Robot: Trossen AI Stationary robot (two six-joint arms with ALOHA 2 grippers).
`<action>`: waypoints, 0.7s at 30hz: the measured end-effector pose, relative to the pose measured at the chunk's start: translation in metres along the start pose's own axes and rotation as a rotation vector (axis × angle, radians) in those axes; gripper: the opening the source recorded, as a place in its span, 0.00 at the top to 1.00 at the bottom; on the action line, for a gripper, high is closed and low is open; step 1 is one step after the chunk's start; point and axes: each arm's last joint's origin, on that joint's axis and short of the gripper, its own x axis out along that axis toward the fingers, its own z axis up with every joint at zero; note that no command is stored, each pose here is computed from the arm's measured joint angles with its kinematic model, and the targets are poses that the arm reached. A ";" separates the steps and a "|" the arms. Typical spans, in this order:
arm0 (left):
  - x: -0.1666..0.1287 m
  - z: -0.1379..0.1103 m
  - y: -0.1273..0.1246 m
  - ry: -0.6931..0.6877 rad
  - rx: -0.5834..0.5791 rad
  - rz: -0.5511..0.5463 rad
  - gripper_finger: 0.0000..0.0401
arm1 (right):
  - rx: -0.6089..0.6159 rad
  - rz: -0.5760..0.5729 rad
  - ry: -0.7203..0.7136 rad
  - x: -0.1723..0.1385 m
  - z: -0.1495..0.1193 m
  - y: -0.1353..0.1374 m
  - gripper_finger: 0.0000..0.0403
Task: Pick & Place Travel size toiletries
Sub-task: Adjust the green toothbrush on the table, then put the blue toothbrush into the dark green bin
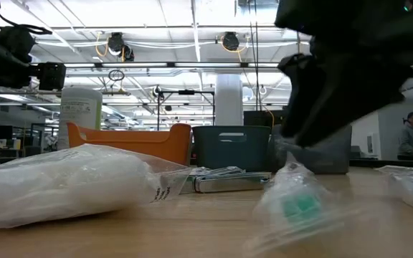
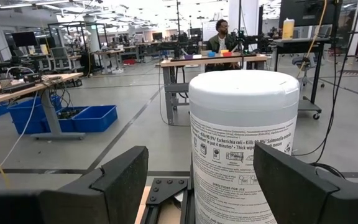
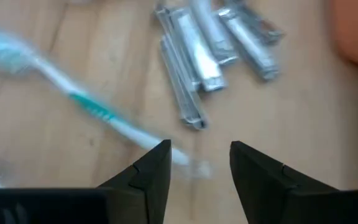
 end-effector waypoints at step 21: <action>0.000 0.000 0.000 0.000 0.000 -0.001 0.29 | -0.061 0.389 -0.196 -0.007 -0.027 0.043 0.57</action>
